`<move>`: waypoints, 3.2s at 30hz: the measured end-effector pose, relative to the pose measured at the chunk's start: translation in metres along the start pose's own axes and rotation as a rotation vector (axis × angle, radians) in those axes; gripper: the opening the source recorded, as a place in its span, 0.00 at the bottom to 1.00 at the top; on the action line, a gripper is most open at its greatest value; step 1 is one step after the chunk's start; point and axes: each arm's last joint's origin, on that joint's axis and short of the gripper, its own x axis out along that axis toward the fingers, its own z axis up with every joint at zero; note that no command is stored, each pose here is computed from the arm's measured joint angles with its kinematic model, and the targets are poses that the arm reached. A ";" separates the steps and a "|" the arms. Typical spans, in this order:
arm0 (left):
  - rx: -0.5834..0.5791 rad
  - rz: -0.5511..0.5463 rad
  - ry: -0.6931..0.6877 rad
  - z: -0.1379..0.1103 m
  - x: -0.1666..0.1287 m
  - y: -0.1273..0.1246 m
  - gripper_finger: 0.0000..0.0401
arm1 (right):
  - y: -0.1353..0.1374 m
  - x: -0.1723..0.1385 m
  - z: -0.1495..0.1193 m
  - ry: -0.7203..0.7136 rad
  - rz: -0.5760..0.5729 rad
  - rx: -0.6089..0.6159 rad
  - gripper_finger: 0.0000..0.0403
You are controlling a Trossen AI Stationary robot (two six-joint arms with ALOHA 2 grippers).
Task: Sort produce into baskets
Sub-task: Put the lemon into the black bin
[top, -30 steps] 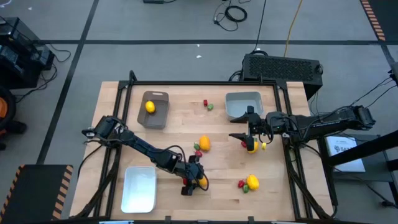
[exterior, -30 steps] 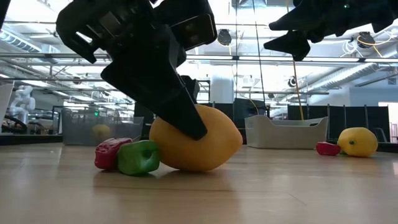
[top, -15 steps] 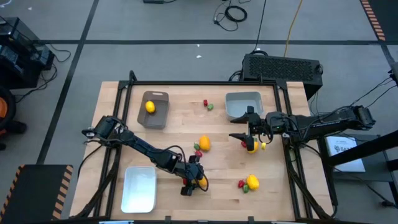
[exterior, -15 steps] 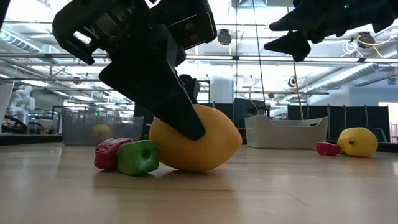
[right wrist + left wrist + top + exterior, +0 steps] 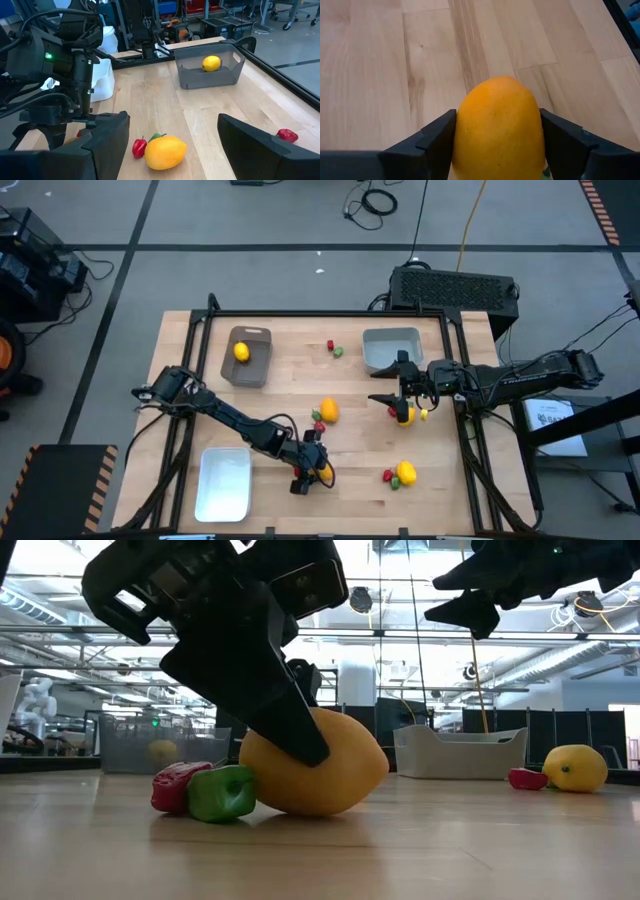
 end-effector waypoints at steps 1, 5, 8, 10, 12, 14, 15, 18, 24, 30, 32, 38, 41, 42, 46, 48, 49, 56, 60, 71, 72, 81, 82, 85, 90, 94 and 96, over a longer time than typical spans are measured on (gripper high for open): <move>0.011 0.000 0.002 0.000 -0.001 0.000 0.62 | 0.000 0.000 0.000 0.000 0.000 0.000 0.72; 0.035 0.004 0.008 0.003 -0.010 0.001 0.62 | 0.000 0.000 0.000 0.000 0.000 0.000 0.72; 0.052 0.043 -0.011 0.015 -0.029 0.004 0.62 | 0.000 0.000 0.000 0.000 0.000 0.000 0.72; 0.073 0.077 -0.021 0.023 -0.047 0.007 0.61 | 0.000 0.000 0.000 0.000 0.000 0.000 0.72; 0.091 0.116 -0.032 0.030 -0.068 0.012 0.61 | 0.000 0.000 0.000 0.000 0.000 0.000 0.72; 0.097 0.168 -0.042 0.035 -0.094 0.019 0.61 | 0.000 0.000 0.000 0.000 0.000 0.000 0.72; 0.090 0.202 -0.046 0.038 -0.108 0.023 0.61 | 0.000 0.000 0.000 0.000 0.000 0.000 0.72; 0.055 0.330 -0.005 0.036 -0.146 0.040 0.61 | 0.000 0.000 0.000 0.000 0.000 0.003 0.72; -0.094 0.679 0.158 0.009 -0.211 0.088 0.61 | 0.000 0.000 0.000 0.000 0.000 -0.025 0.72; -0.338 0.829 0.246 -0.037 -0.246 0.148 0.61 | 0.000 0.000 0.000 0.000 0.000 -0.092 0.72; -0.419 0.859 0.257 -0.053 -0.250 0.163 0.61 | 0.000 0.000 0.001 -0.007 0.001 -0.131 0.72; -0.640 0.911 0.156 -0.076 -0.252 0.195 0.61 | -0.003 0.000 0.013 -0.130 -0.035 -0.331 0.72; -0.720 0.906 0.140 -0.080 -0.248 0.203 0.61 | -0.006 -0.002 0.023 -0.225 -0.068 -0.417 0.72; -0.740 0.908 0.137 -0.081 -0.247 0.205 0.61 | -0.007 -0.002 0.026 -0.247 -0.078 -0.429 0.72; -0.787 0.921 0.143 -0.084 -0.242 0.213 0.61 | -0.011 -0.001 0.022 -0.202 -0.087 -0.388 0.72; -0.811 0.929 0.139 -0.084 -0.238 0.215 0.63 | -0.012 0.000 0.015 -0.124 -0.081 -0.363 0.72; -0.813 0.929 0.139 -0.084 -0.236 0.217 0.64 | -0.013 0.001 0.011 -0.085 -0.079 -0.354 0.72; -0.803 0.902 0.148 -0.084 -0.221 0.224 0.67 | -0.015 0.001 -0.001 0.035 -0.079 -0.248 0.72; -0.778 0.891 0.175 -0.085 -0.218 0.225 0.67 | -0.016 0.000 -0.007 0.100 -0.087 -0.226 0.72; -0.765 0.906 0.058 -0.076 -0.218 0.231 0.68 | -0.019 0.000 -0.006 0.090 -0.190 -0.221 0.72; -0.762 0.907 0.054 -0.075 -0.218 0.231 0.68 | -0.019 0.000 -0.006 0.089 -0.190 -0.219 0.72; -0.745 0.884 0.080 -0.077 -0.218 0.230 0.68 | -0.019 0.000 -0.005 0.072 -0.188 -0.194 0.72; -0.750 0.883 0.084 -0.077 -0.218 0.230 0.68 | -0.019 0.000 -0.005 0.071 -0.187 -0.184 0.72; -0.753 0.880 0.083 -0.077 -0.218 0.230 0.68 | -0.018 0.000 -0.005 0.070 -0.186 -0.165 0.72; -0.763 0.857 0.083 -0.078 -0.218 0.231 0.68 | -0.018 0.000 -0.005 0.070 -0.185 -0.151 0.72; -0.771 0.852 0.100 -0.080 -0.219 0.231 0.72 | -0.019 0.000 -0.006 0.080 -0.186 -0.124 0.72; -0.778 0.855 0.111 -0.082 -0.220 0.232 0.76 | -0.019 0.000 -0.008 0.092 -0.185 -0.115 0.72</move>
